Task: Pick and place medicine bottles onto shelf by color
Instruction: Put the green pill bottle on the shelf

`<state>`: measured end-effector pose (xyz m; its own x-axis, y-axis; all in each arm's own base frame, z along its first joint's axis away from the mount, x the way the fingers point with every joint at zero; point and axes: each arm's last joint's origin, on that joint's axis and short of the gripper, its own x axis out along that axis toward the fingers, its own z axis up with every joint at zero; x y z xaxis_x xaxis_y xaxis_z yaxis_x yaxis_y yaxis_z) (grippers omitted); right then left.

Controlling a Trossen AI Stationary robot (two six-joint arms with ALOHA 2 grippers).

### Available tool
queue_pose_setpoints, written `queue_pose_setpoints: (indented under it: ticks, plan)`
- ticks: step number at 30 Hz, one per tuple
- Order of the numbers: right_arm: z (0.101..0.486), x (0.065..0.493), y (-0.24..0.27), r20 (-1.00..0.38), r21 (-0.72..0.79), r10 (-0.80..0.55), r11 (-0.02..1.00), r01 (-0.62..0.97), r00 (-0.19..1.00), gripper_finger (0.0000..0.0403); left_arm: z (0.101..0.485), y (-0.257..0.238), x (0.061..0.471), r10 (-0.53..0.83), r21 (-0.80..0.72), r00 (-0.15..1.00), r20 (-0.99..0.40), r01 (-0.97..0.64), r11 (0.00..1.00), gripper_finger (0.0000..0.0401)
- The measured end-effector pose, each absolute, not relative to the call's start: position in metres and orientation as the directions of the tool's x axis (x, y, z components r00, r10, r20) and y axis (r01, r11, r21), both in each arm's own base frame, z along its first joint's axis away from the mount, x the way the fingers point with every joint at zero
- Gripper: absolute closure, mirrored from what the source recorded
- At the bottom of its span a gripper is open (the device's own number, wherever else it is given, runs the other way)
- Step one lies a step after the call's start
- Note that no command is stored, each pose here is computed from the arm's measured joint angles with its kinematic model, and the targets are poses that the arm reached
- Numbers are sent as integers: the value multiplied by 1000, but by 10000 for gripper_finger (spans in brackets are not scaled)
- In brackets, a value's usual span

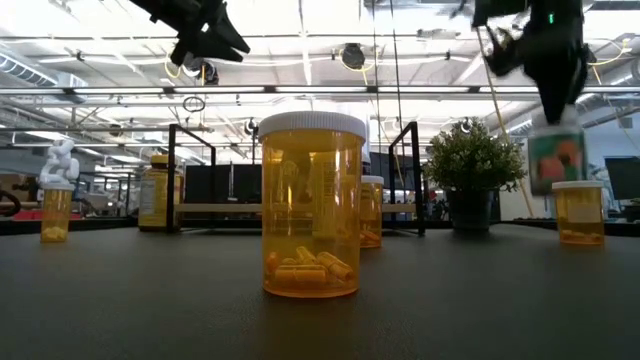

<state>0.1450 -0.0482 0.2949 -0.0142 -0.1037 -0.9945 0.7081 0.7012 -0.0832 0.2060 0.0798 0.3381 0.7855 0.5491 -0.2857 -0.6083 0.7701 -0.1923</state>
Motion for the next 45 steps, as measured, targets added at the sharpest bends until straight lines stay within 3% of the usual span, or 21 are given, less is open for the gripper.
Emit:
queue_pose_setpoints:
  ticks: [4,13,21,27,33,41,45]
  plan:
    - [335,155,-51,-987,-28,-133,702,712,93,173,340,85,205,569,-185,778,-265,-620,762,279]
    - [388,224,-57,-973,147,18,820,552,232,172,340,94,201,587,-166,765,-264,-636,754,279]
    - [412,290,-57,-946,129,2,921,368,325,172,337,94,196,547,-143,775,-317,-609,780,279]
    - [403,327,-86,-918,-139,-232,948,287,323,172,336,92,190,546,-110,764,-344,-610,785,279]
    - [377,353,-141,-851,-399,-453,887,233,266,172,335,93,189,547,-89,756,-359,-611,787,279]
    - [334,360,-215,-867,-428,-471,871,243,163,172,334,93,189,547,-81,756,-361,-609,789,279]
    - [326,356,-230,-896,-357,-408,896,263,176,172,334,93,189,547,-75,756,-361,-608,791,279]
